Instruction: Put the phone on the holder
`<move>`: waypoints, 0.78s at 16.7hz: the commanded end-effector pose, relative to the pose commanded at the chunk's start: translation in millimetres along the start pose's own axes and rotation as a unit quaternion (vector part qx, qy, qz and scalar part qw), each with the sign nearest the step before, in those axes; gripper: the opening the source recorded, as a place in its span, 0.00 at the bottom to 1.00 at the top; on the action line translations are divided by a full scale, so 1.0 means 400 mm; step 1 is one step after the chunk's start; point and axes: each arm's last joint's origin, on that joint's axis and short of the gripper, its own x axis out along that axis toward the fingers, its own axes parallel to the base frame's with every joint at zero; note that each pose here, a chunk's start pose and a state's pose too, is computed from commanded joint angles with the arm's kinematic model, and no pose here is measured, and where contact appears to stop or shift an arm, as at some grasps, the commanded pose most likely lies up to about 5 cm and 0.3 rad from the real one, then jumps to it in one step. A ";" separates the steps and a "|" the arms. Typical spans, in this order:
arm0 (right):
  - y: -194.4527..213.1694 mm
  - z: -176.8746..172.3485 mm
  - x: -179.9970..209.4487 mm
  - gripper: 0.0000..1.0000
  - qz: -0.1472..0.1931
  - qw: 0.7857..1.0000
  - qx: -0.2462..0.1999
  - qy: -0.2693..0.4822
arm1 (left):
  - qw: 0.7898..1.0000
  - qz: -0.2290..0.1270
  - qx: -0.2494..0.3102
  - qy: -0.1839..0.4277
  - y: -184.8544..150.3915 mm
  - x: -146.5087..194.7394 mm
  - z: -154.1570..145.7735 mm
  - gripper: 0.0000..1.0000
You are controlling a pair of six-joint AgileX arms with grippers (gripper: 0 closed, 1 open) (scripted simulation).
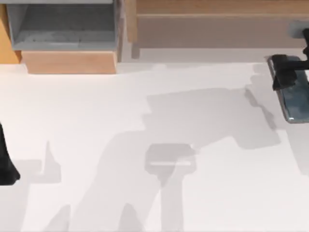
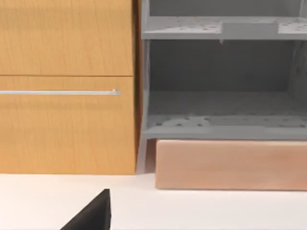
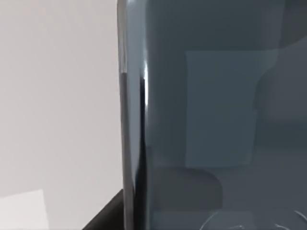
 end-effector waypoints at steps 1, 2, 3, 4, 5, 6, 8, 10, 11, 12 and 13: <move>-0.043 -0.029 -0.007 0.00 0.002 1.000 0.009 -0.008 | 1.000 0.000 0.000 0.000 0.000 0.000 0.000 1.00; -0.085 -0.058 -0.016 0.00 0.003 1.000 0.020 -0.019 | 1.000 0.000 0.000 0.000 0.000 0.000 0.000 1.00; -0.125 -0.089 -0.025 0.00 0.003 0.999 0.030 -0.033 | 1.000 0.000 0.000 0.000 0.000 0.000 0.000 1.00; -0.162 -0.121 -0.036 0.00 0.002 0.998 0.040 -0.049 | 1.000 0.000 0.000 0.000 0.000 0.000 0.000 1.00; -0.198 -0.151 -0.048 0.00 0.000 0.996 0.050 -0.069 | 1.000 0.000 0.000 0.000 0.000 0.000 0.000 1.00; -0.231 -0.181 -0.061 0.00 -0.004 0.994 0.059 -0.091 | 1.000 0.000 0.000 0.000 0.000 0.000 0.000 1.00; -0.291 -0.237 -0.092 0.00 -0.017 0.987 0.075 -0.144 | 1.000 0.000 0.000 0.000 0.000 0.000 0.000 1.00; -0.344 -0.287 -0.129 0.00 -0.037 0.975 0.085 -0.203 | 1.000 0.000 0.000 0.000 0.000 0.000 0.000 1.00; -0.368 -0.308 -0.148 0.00 -0.050 0.967 0.087 -0.233 | 1.000 0.000 0.000 0.000 0.000 0.000 0.000 1.00; -0.391 -0.328 -0.167 0.00 -0.064 0.959 0.088 -0.262 | 1.000 0.000 0.000 0.000 0.000 0.000 0.000 1.00; -0.413 -0.346 -0.186 0.00 -0.078 0.950 0.088 -0.290 | 1.000 0.000 0.000 0.000 0.000 0.000 0.000 1.00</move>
